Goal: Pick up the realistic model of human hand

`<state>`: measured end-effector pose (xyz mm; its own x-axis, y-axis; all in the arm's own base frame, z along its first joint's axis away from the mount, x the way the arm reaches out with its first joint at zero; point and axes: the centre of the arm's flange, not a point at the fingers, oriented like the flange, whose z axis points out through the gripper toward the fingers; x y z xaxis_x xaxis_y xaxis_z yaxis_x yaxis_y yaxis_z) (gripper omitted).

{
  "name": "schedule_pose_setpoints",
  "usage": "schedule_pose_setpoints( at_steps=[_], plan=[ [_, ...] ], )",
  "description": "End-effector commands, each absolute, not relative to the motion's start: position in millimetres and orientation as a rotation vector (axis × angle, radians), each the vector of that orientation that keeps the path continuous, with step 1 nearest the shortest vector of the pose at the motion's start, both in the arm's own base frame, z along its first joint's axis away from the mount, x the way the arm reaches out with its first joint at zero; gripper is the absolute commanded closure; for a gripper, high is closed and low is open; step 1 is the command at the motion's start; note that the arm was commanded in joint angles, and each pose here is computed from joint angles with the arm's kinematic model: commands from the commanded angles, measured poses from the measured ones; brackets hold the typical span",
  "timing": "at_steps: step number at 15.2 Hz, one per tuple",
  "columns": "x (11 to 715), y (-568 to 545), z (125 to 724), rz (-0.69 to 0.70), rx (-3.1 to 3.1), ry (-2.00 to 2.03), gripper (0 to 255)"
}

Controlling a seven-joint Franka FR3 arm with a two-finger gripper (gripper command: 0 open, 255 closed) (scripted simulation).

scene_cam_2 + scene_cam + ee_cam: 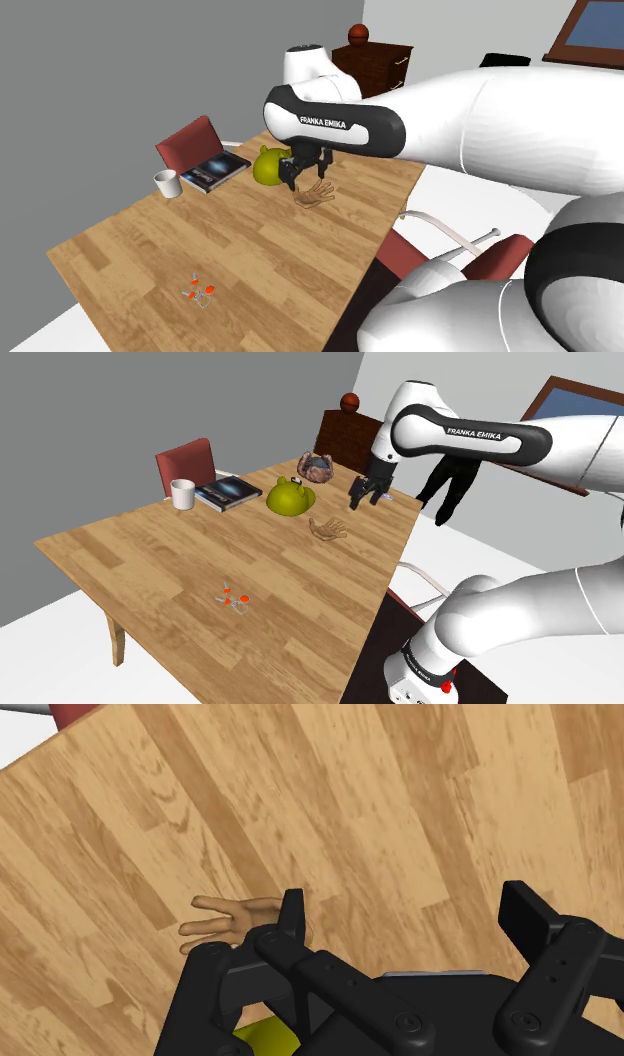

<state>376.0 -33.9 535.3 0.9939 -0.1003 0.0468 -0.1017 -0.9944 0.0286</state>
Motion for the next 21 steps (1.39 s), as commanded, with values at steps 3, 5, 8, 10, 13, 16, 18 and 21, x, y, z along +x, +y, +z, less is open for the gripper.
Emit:
schedule_pose_setpoints(
  at_steps=[3,5,8,10,13,16,18,21],
  plan=[
    [415.7,-54.3,503.2,0.077,3.113,-0.198,0],
    [433.8,-63.4,486.2,0.079,3.116,-0.219,0],
    [460.7,-77.5,460.6,0.082,3.121,-0.249,0],
    [478.6,-87.0,443.5,0.084,3.124,-0.269,0],
    [505.2,-101.6,417.9,0.087,3.129,-0.3,0],
    [531.6,-116.5,392.2,0.089,3.133,-0.331,0],
    [549.1,-126.6,375.0,0.091,3.136,-0.351,0],
    [575.1,-141.9,349.3,0.094,3.139,-0.382,0]
  ],
)
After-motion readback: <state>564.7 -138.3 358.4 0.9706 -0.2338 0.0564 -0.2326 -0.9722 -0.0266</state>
